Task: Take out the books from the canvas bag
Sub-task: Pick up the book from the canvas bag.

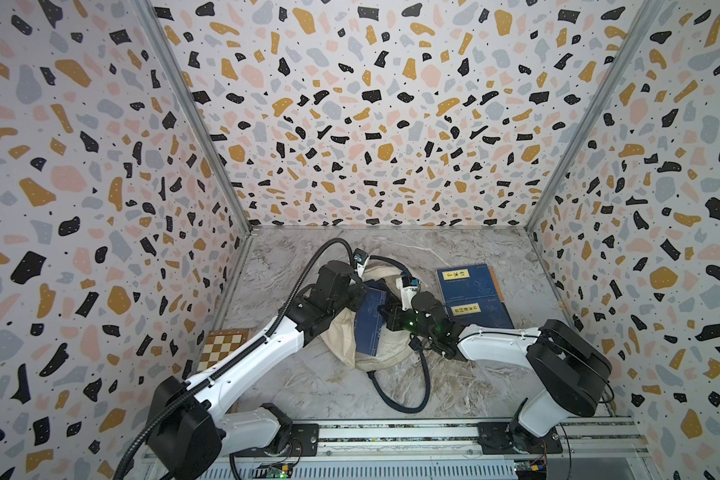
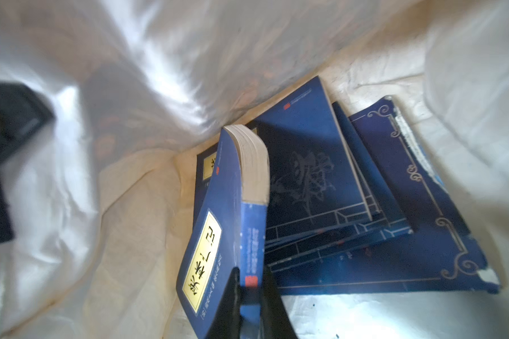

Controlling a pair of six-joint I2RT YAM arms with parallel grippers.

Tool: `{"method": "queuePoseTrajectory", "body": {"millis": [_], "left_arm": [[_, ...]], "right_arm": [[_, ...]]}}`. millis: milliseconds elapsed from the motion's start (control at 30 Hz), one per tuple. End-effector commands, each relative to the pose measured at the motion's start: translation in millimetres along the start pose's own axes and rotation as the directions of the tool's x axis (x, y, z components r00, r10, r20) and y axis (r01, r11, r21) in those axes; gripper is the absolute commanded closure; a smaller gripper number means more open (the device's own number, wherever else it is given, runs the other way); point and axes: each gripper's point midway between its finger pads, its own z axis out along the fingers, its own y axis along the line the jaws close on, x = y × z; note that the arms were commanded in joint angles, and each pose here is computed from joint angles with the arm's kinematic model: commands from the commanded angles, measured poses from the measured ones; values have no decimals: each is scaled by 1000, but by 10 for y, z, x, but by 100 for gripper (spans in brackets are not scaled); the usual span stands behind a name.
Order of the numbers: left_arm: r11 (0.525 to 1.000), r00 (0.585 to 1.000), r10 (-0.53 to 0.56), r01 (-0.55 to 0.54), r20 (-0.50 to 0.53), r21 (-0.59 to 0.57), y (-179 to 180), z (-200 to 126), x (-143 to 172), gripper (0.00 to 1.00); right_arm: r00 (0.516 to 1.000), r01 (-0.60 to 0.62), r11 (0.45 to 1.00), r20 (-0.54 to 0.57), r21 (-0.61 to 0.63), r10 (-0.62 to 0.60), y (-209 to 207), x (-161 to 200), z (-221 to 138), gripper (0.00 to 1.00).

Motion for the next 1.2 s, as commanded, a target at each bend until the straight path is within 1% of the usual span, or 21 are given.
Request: {"method": "queuePoseTrajectory", "body": {"millis": [0, 167, 267, 367, 600, 767, 833, 967, 1167], "left_arm": [[998, 998, -30, 33, 51, -52, 151, -127, -120, 100], [997, 996, -32, 37, 80, -67, 190, -211, -153, 100], [997, 997, -37, 42, 66, -69, 191, -190, -134, 100], [996, 998, -42, 46, 57, -74, 200, -186, -131, 100], [994, 996, -50, 57, 72, -90, 235, -227, -158, 100], [993, 996, -51, 59, 78, -105, 266, -245, -168, 100], [992, 995, -48, 57, 83, -110, 275, -251, -173, 100], [991, 996, -43, 53, 80, -124, 300, -258, -166, 100], [990, 997, -39, 48, 67, -132, 304, -221, -150, 100]], "right_arm": [[995, 86, 996, -51, -12, -86, 126, 137, -5, 100], [988, 152, 985, -18, -77, -154, 396, 149, -155, 100], [971, 240, 962, 21, -128, -239, 610, 168, -284, 100], [955, 297, 945, 53, -138, -292, 715, 161, -383, 100], [953, 300, 942, 95, -152, -288, 733, 101, -615, 100], [946, 313, 941, 131, -124, -297, 729, -52, -796, 100], [949, 296, 947, 150, -121, -278, 686, -140, -888, 100], [955, 247, 957, 207, -152, -214, 627, -372, -1169, 100], [924, 253, 953, 332, -167, -187, 737, -754, -1725, 100]]}}
